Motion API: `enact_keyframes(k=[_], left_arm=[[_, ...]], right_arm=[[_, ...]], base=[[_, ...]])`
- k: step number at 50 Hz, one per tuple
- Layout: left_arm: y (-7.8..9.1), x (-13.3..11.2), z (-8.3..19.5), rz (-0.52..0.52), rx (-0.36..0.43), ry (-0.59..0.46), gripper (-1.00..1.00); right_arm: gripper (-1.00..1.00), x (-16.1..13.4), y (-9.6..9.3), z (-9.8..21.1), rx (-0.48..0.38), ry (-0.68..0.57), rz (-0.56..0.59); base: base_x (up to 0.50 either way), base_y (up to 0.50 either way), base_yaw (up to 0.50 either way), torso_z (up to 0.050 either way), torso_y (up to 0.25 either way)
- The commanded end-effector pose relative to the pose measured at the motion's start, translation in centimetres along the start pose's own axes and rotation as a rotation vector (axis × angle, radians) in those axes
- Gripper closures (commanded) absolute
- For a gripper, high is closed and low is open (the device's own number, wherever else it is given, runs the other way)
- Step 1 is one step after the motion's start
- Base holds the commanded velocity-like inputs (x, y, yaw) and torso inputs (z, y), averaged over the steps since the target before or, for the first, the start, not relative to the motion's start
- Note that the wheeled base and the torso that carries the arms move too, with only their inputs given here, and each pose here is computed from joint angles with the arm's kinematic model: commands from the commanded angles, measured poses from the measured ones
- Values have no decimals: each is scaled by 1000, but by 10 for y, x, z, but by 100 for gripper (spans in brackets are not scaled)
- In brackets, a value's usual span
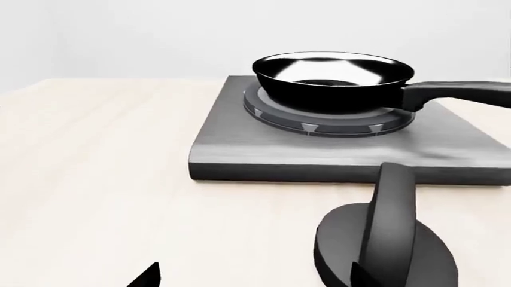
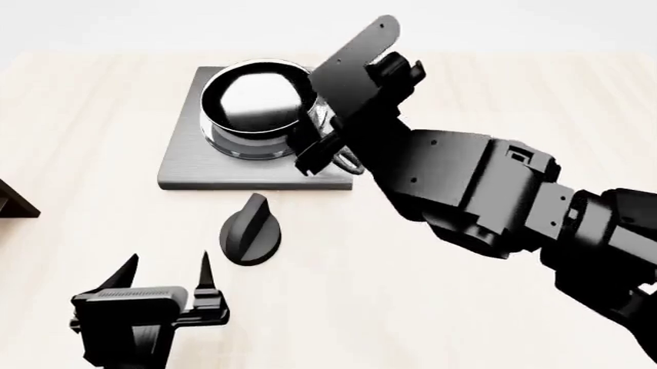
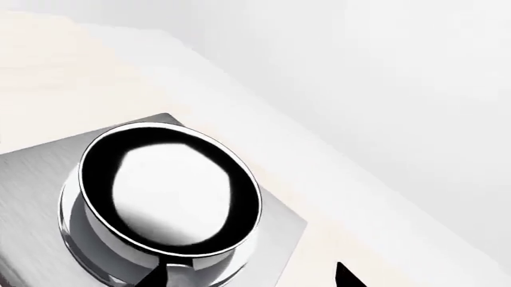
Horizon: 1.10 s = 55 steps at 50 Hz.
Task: Turn on the stove and put the frying pan on it.
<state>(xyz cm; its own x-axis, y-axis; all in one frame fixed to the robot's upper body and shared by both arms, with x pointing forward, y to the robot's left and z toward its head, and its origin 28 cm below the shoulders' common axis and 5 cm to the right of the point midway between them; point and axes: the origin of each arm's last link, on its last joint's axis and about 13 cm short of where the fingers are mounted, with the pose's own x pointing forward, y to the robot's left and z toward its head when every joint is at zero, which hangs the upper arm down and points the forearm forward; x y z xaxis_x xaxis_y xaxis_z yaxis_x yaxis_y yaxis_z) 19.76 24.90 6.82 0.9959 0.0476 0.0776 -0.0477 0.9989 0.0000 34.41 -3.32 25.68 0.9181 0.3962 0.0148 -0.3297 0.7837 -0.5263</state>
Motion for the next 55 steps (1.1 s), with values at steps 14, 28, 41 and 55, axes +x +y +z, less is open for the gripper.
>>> enact_keyframes(k=[14, 28, 41, 55], left_arm=[[3, -10, 49, 50, 64, -218, -100], [13, -28, 84, 69, 84, -451, -100], [16, -42, 99, 78, 39, -610, -100], [23, -58, 116, 127, -10, -836, -100]], right_arm=[[-100, -139, -16, -40, 206, -368, -362], [-100, -217, -18, -65, 314, -430, -631], [-100, -247, -18, -69, 303, -609, -807], [-100, -265, -21, -64, 304, -796, -911]], base=[[0, 0, 0, 0, 0], [0, 0, 0, 0, 0], [0, 0, 0, 0, 0], [0, 0, 0, 0, 0]])
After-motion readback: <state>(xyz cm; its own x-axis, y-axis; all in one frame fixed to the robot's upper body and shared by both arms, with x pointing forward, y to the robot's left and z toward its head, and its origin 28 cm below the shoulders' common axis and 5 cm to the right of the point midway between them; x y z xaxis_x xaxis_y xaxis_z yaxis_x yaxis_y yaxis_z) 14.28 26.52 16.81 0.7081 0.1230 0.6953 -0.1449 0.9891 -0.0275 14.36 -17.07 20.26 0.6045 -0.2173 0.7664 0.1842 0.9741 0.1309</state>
